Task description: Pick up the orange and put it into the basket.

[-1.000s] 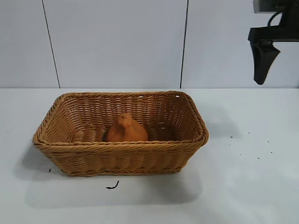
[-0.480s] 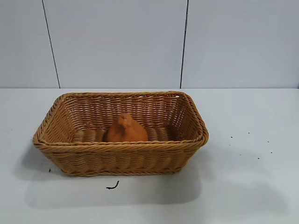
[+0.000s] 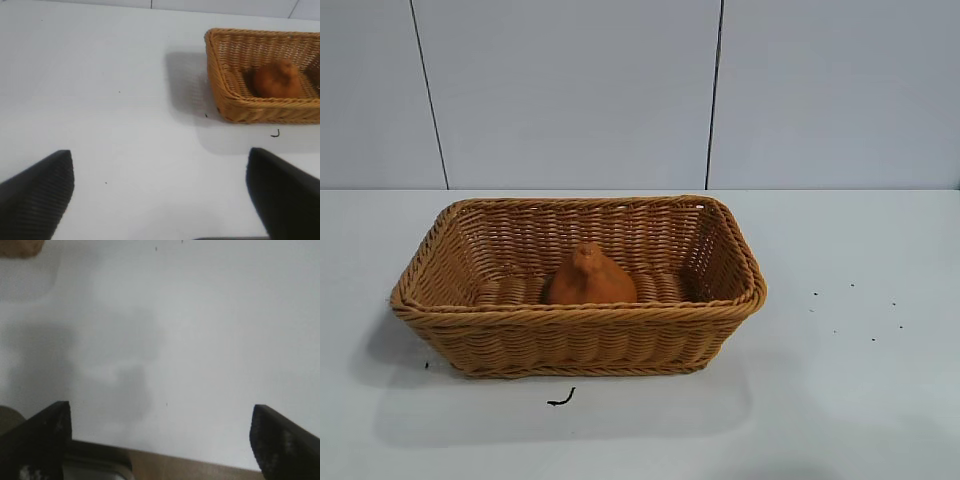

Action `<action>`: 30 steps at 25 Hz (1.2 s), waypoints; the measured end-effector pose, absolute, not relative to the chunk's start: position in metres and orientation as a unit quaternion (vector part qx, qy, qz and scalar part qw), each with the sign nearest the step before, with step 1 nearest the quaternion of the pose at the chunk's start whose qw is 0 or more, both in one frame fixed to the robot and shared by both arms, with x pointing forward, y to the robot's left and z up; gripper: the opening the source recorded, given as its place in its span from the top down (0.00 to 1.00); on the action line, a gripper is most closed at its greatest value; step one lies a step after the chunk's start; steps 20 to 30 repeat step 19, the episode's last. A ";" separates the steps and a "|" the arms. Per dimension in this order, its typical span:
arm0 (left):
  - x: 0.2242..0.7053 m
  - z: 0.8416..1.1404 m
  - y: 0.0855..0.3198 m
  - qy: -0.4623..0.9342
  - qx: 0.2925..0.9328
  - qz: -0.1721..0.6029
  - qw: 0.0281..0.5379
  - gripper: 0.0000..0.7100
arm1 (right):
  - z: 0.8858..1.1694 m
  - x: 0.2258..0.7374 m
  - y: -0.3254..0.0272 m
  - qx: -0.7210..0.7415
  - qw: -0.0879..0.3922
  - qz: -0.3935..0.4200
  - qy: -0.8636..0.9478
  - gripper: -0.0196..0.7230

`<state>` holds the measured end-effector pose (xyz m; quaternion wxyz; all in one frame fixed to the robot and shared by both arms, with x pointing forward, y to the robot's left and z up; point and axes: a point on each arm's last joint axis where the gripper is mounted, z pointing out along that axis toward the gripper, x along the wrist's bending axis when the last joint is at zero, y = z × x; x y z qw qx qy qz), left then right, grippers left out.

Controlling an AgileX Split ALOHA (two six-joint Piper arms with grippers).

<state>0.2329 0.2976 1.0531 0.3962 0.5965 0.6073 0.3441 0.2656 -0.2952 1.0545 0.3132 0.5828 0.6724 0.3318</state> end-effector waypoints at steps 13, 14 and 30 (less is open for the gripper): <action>0.233 1.053 0.298 0.607 0.596 0.344 0.396 0.05 | 1.057 0.234 -0.298 0.550 0.374 0.393 0.635 0.04; 0.233 1.053 0.298 0.607 0.596 0.344 0.396 0.05 | 1.057 0.234 -0.298 0.550 0.374 0.393 0.635 0.04; 0.233 1.053 0.298 0.607 0.596 0.344 0.396 0.05 | 1.057 0.234 -0.298 0.550 0.374 0.393 0.635 0.04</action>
